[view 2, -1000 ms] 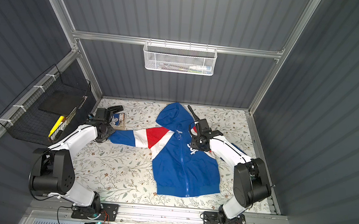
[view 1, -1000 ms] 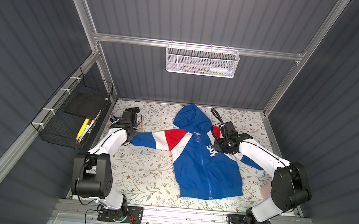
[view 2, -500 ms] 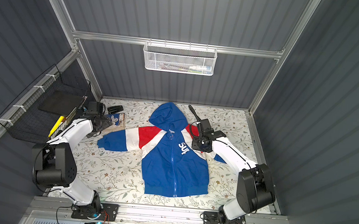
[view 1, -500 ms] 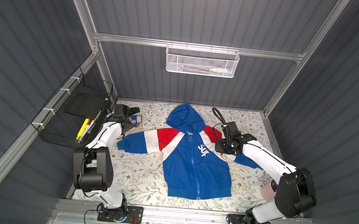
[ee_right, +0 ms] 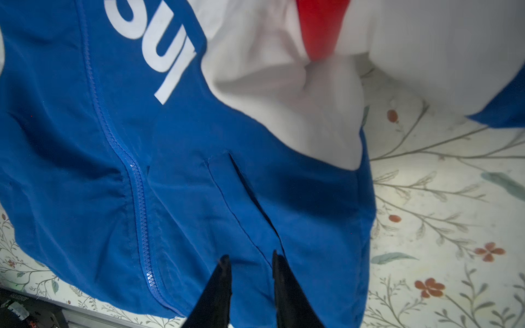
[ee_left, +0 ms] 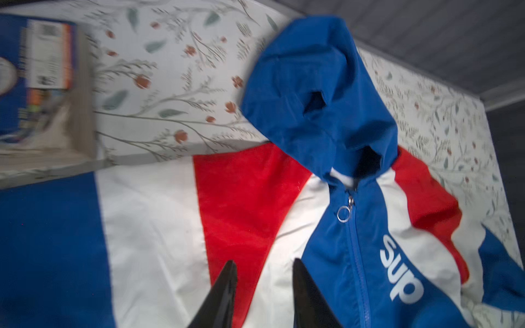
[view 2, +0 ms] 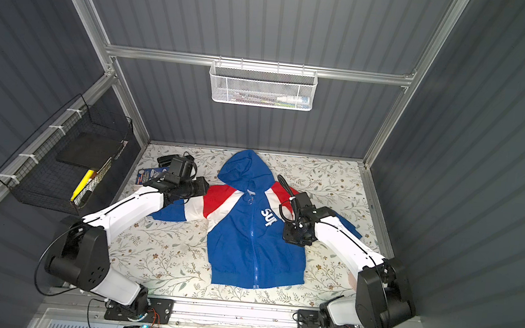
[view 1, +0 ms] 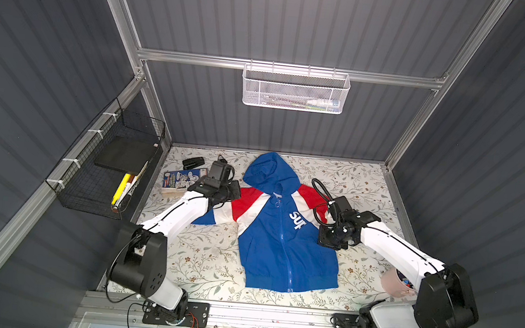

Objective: Unzip the jacket
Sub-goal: Flatten out the jacket at the center of the board.

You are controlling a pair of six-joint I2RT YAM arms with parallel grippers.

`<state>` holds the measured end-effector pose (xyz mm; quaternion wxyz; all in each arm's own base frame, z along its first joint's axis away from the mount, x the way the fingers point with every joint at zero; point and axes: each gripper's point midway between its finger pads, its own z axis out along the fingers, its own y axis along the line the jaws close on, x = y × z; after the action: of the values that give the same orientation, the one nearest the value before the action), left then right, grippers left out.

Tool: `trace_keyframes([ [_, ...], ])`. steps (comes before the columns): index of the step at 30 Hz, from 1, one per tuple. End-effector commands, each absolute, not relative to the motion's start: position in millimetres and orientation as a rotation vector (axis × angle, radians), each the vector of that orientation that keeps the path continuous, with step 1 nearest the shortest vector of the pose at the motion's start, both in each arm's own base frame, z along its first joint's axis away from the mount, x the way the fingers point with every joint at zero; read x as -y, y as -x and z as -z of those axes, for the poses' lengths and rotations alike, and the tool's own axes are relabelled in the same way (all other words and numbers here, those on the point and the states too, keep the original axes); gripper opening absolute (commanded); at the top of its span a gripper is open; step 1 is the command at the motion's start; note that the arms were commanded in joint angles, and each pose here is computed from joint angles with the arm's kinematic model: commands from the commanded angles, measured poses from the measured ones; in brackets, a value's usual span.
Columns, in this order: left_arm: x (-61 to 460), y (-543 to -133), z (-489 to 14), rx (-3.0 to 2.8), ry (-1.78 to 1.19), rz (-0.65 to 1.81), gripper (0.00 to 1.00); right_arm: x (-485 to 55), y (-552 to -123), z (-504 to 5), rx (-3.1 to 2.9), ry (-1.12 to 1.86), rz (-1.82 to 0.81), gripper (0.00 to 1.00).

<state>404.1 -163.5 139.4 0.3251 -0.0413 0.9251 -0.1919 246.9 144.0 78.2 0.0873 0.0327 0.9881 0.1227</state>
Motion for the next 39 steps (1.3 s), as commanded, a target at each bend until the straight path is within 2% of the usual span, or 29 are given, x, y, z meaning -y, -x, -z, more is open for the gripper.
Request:
trace_keyframes([
  [1,188,-413,-116,-2.442,0.034,0.613,0.21,-149,-240,-72,-2.961,-0.117,-0.388,0.27],
  [4,184,-419,-82,-2.534,0.042,0.524,0.07,-144,-239,-60,-2.969,-0.139,-0.329,0.26],
  [10,180,-419,-39,-2.624,0.039,0.456,0.02,-137,-233,-38,-2.99,-0.189,-0.251,0.24],
  [17,164,-409,3,-2.722,0.169,0.361,0.0,-140,-212,-16,-3.027,-0.135,-0.178,0.24],
  [25,138,-416,15,-2.731,0.266,0.296,0.0,-144,-167,-11,-3.065,-0.095,-0.158,0.24],
  [30,129,-403,4,-2.727,0.269,0.271,0.0,-155,-147,-25,-3.044,0.017,-0.227,0.24],
  [32,130,-400,-6,-2.71,0.253,0.291,0.04,-161,-153,-41,-2.979,0.081,-0.278,0.25],
  [34,137,-405,-24,-2.666,0.22,0.352,0.13,-165,-175,-64,-2.842,0.154,-0.282,0.3],
  [39,161,-444,-91,-2.479,0.109,0.493,0.37,-175,-242,-114,-2.627,0.263,-0.227,0.57],
])
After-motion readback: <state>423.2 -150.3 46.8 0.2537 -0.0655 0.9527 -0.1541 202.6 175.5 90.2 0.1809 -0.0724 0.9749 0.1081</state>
